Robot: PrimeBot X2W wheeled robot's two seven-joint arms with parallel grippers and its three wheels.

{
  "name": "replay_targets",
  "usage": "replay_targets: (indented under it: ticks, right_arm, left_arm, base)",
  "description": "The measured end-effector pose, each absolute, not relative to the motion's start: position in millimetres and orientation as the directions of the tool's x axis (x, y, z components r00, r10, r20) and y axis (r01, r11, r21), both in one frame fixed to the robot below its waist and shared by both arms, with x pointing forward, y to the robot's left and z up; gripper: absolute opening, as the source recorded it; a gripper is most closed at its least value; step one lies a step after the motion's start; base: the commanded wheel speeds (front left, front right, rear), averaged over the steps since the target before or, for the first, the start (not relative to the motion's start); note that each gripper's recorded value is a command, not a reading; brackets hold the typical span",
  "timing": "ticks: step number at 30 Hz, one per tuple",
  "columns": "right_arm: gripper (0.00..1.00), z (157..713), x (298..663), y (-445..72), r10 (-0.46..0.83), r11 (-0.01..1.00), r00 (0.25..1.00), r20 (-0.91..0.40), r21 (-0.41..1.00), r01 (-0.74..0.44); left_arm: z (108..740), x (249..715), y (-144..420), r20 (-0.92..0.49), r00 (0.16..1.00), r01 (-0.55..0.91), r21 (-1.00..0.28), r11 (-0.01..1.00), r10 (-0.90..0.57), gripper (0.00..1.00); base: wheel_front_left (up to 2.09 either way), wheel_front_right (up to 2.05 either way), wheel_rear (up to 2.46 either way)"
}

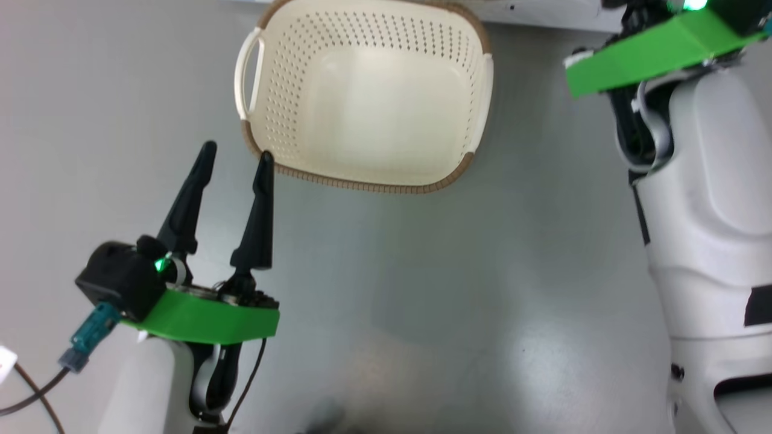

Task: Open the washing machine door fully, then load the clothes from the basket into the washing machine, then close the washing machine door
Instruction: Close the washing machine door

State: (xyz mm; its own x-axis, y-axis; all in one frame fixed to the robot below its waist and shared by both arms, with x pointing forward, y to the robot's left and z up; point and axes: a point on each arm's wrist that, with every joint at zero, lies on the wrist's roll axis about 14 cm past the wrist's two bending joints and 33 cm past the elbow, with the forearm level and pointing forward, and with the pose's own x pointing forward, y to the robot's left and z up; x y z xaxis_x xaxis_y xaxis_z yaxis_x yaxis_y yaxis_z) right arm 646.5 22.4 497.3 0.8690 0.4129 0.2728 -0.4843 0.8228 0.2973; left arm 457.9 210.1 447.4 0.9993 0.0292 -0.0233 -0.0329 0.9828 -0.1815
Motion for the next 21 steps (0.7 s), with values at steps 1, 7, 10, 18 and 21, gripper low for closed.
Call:
replay_targets:
  ticks: [1,7,10,18,21]
  right_arm:
    - [0.00,495.7,650.5,23.0,0.412,0.825,0.869,0.273,0.292,-0.483]
    - [0.00,489.5,670.9,22.1,0.386,0.829,0.879,0.281,0.312,-0.464]
    - [0.00,487.0,677.0,20.8,0.373,0.830,0.884,0.281,0.326,-0.453]
    - [0.00,481.1,679.4,21.7,0.371,0.830,0.891,0.261,0.337,-0.444]
    - [0.00,482.4,679.0,20.6,0.372,0.831,0.891,0.259,0.335,-0.444]
  left_arm:
    - [445.8,460.3,209.7,-0.025,0.999,-0.030,-0.180,0.983,0.026,1.00]
    - [435.5,467.2,208.8,-0.043,0.999,-0.030,-0.188,0.982,0.023,1.00]
    - [432.5,467.8,208.5,-0.051,0.998,-0.030,-0.185,0.982,0.021,1.00]
    - [433.8,470.8,206.4,-0.044,0.999,-0.021,-0.187,0.982,0.013,1.00]
    - [434.5,471.5,204.8,-0.041,0.999,-0.017,-0.190,0.982,0.009,1.00]
  base:
    - [0.00,0.00,0.00]
    - [0.00,0.00,0.00]
    - [0.00,0.00,0.00]
    - [0.00,0.00,0.00]
    - [0.00,0.00,0.00]
